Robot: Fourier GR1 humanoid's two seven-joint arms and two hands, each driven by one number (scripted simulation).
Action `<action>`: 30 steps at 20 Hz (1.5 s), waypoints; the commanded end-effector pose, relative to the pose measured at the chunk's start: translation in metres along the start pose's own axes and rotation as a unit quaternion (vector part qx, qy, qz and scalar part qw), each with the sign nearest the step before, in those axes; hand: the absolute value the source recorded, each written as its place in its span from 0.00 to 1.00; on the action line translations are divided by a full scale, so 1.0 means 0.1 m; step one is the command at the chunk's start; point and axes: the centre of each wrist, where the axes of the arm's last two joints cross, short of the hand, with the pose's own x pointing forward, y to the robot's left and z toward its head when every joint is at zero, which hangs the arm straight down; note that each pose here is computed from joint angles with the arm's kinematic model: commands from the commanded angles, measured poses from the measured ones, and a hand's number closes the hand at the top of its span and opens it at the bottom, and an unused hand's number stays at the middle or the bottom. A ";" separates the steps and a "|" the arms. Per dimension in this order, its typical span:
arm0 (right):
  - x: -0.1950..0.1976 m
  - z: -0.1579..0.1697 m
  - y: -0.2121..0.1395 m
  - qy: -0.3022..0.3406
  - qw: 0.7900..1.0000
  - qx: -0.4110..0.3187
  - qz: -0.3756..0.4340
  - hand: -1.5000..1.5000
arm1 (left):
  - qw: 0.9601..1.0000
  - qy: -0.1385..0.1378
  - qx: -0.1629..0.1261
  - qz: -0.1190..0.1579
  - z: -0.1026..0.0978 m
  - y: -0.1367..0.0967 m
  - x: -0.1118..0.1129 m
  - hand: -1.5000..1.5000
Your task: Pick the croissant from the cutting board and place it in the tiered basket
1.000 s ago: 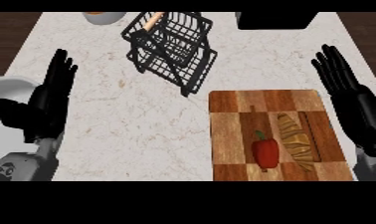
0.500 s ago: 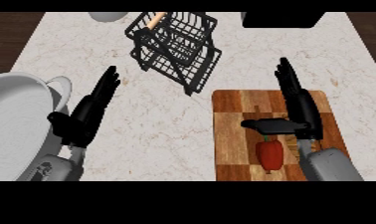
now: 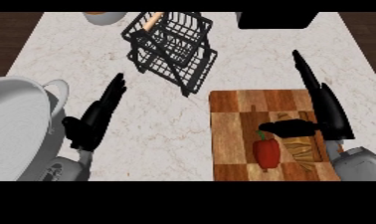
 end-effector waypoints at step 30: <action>0.70 0.42 0.09 0.298 0.834 0.160 0.436 0.00 | 1.000 -0.003 -0.009 0.004 -0.11 -0.02 -0.01 0.50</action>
